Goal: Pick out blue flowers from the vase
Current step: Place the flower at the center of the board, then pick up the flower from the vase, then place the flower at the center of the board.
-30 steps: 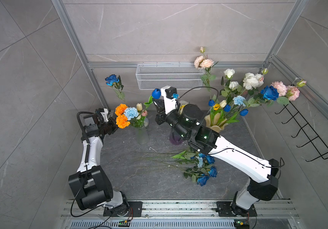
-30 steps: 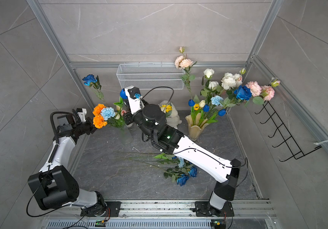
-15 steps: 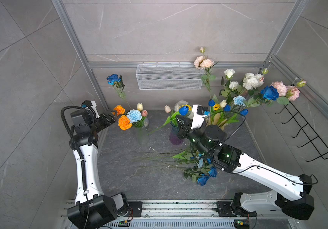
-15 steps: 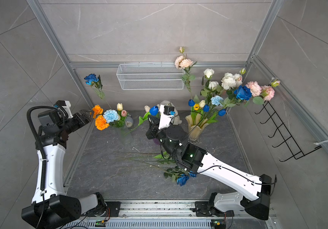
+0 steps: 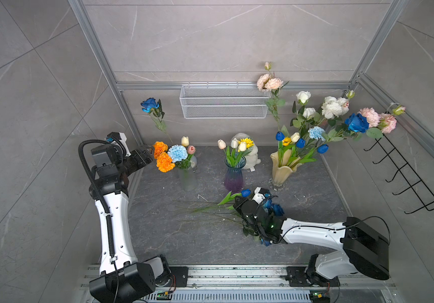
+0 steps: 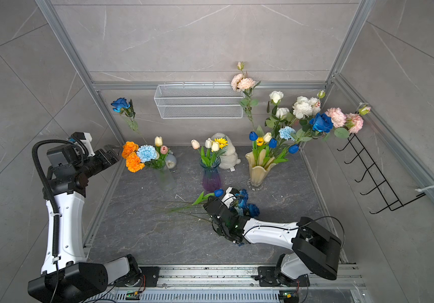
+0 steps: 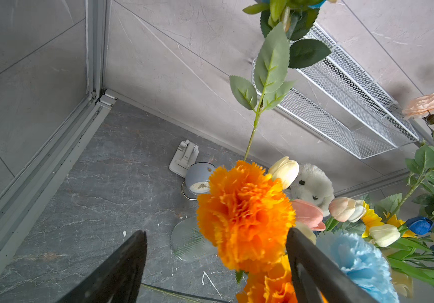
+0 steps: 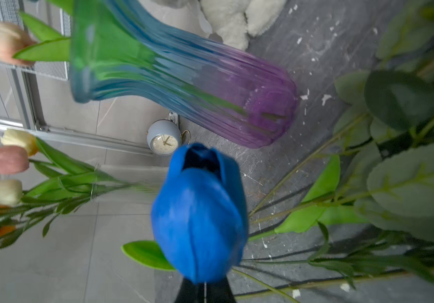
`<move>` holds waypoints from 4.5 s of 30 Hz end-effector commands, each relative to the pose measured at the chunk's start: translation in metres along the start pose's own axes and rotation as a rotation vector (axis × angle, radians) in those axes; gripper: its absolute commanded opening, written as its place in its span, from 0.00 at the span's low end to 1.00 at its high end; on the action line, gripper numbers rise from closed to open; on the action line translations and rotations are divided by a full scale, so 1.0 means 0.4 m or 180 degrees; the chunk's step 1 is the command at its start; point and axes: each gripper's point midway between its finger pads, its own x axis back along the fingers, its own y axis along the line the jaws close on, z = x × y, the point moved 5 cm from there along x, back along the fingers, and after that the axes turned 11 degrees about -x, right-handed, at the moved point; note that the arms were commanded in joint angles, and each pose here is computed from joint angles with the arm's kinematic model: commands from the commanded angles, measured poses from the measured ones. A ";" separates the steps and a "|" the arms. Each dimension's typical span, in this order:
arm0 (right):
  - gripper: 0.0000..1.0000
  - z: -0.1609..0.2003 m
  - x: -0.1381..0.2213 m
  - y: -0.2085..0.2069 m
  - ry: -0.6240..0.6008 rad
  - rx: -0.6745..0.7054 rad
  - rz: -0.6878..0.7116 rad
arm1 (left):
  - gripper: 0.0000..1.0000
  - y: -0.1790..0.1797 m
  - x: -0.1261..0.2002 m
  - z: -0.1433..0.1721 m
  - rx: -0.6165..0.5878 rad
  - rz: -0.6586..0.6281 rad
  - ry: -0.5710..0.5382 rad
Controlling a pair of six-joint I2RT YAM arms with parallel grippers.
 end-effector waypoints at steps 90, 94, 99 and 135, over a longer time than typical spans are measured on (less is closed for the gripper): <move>0.00 0.231 -0.103 0.800 -0.0144 0.3710 -0.1886 | 0.84 -0.078 0.111 0.098 -0.0222 0.0291 0.0103; 0.00 0.223 -0.098 0.813 -0.0145 0.3653 -0.1930 | 0.84 -0.096 0.119 0.080 -0.0229 0.0403 0.0022; 0.00 0.215 -0.100 0.823 -0.0064 0.3488 -0.2031 | 0.84 -0.122 0.135 0.033 -0.0383 0.0478 -0.0109; 0.00 0.180 -0.001 0.951 0.0151 0.3263 -0.2275 | 0.55 -0.355 0.012 -0.088 -0.1929 0.1428 -0.0958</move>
